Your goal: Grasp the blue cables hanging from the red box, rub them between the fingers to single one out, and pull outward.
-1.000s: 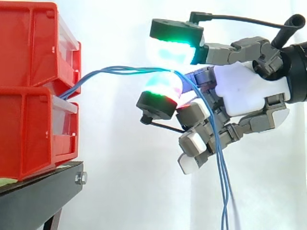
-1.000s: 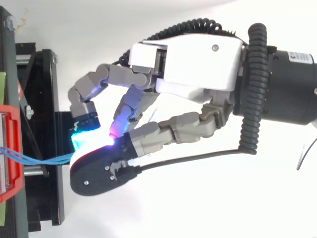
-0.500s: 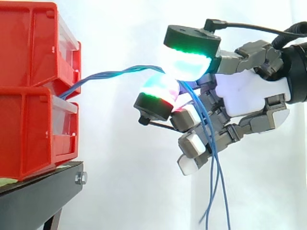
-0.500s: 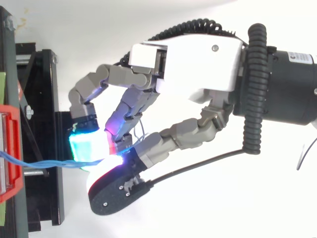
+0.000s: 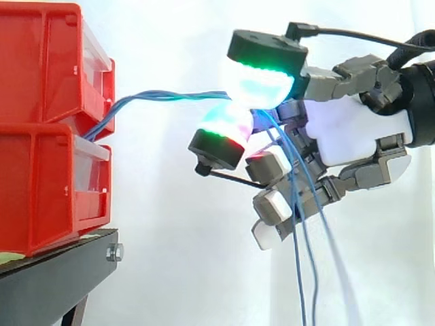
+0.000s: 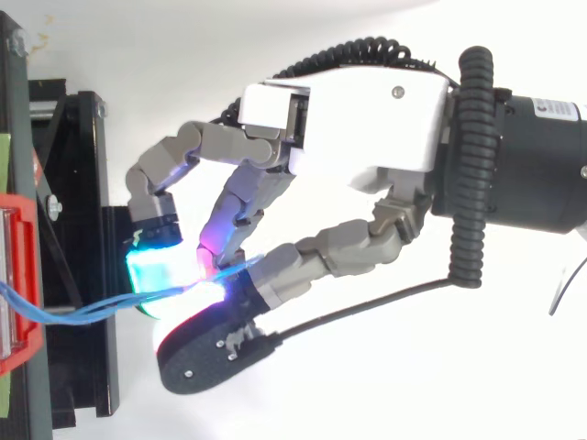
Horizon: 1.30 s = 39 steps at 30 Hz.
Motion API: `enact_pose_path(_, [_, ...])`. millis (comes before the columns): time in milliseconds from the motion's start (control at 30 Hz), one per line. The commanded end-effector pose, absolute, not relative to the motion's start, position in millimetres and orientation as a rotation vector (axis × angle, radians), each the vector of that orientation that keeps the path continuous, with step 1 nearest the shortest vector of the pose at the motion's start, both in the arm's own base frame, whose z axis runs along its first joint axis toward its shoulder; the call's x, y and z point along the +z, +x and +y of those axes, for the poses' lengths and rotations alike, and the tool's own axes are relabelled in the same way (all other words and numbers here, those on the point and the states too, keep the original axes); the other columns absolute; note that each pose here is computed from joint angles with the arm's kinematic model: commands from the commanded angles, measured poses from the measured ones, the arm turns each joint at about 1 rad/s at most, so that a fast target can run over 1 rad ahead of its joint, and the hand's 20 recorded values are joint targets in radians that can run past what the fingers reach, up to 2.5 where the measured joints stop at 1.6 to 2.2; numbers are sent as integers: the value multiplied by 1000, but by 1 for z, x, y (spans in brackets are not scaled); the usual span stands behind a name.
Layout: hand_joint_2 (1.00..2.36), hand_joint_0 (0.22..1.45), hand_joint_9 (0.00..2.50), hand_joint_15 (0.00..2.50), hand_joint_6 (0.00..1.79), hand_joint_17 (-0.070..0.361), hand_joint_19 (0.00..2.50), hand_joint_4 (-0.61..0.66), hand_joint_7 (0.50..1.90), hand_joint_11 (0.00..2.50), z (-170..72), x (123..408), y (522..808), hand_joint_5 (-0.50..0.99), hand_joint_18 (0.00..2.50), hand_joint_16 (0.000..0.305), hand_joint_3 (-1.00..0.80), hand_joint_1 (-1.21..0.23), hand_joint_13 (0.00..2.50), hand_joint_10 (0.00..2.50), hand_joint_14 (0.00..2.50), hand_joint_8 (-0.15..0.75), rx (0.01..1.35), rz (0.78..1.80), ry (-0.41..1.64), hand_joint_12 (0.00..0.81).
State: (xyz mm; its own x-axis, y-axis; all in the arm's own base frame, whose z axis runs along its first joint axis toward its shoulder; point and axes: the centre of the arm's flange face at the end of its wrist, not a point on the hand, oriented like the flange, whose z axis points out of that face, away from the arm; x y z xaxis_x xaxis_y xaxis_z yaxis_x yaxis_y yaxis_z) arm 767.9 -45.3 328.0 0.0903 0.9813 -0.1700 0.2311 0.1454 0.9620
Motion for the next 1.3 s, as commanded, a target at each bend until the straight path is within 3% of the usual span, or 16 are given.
enact_pose_path(0, [1000, 440, 1156, 754, 824, 126, 638, -77, 1099, 848, -46, 328, 768, -113, 624, 56, -500, -634, 886, 27, 28, 247, 895, 1357, 1300, 401])
enact_pose_path(167, [1000, 439, 1167, 745, 787, 127, 647, -83, 1122, 823, -44, 328, 768, -103, 629, 57, -500, -556, 889, 27, 28, 250, 897, 1359, 1299, 398])
enact_pose_path(333, [1000, 538, 1151, 772, 775, 111, 688, -109, 1188, 844, -46, 329, 767, -104, 569, 49, -490, -614, 864, 28, 30, 223, 896, 1357, 1305, 366])
enact_pose_path(467, [1008, 554, 1145, 782, 777, 110, 695, -92, 1216, 868, -47, 314, 758, -110, 562, 49, -395, -661, 859, 31, 31, 223, 848, 1425, 1340, 363])
enact_pose_path(600, [1001, 531, 1141, 773, 779, 113, 688, -87, 1187, 856, -49, 305, 752, -113, 570, 50, -482, -650, 864, 31, 32, 232, 846, 1478, 1352, 372])
enact_pose_path(833, [1000, 483, 1149, 764, 768, 121, 677, -80, 1145, 840, -60, 321, 743, -106, 596, 54, -500, -603, 880, 29, 28, 244, 843, 1492, 1354, 385])
enact_pose_path(1000, [1002, 541, 1139, 772, 753, 112, 690, -89, 1181, 842, -66, 320, 741, -103, 566, 50, -476, -604, 868, 30, 29, 227, 823, 1506, 1349, 367])
enact_pose_path(1100, [1006, 547, 1130, 770, 688, 112, 694, -71, 1240, 815, -68, 321, 741, -90, 563, 50, -431, -606, 866, 31, 30, 225, 820, 1506, 1348, 364])
enact_pose_path(1200, [1002, 527, 1061, 733, 534, 116, 687, -17, 1428, 728, -71, 316, 736, -68, 563, 51, -465, -588, 829, 26, 30, 234, 809, 1523, 1356, 368])
enact_pose_path(1233, [1002, 515, 1034, 705, 500, 119, 675, 6, 1444, 685, -74, 316, 733, -63, 559, 53, -485, -579, 814, 25, 30, 236, 806, 1530, 1360, 373])
enact_pose_path(1267, [1001, 508, 1004, 682, 502, 120, 672, 13, 1352, 652, -74, 317, 727, -71, 557, 53, -500, -574, 803, 26, 28, 240, 802, 1536, 1362, 375])
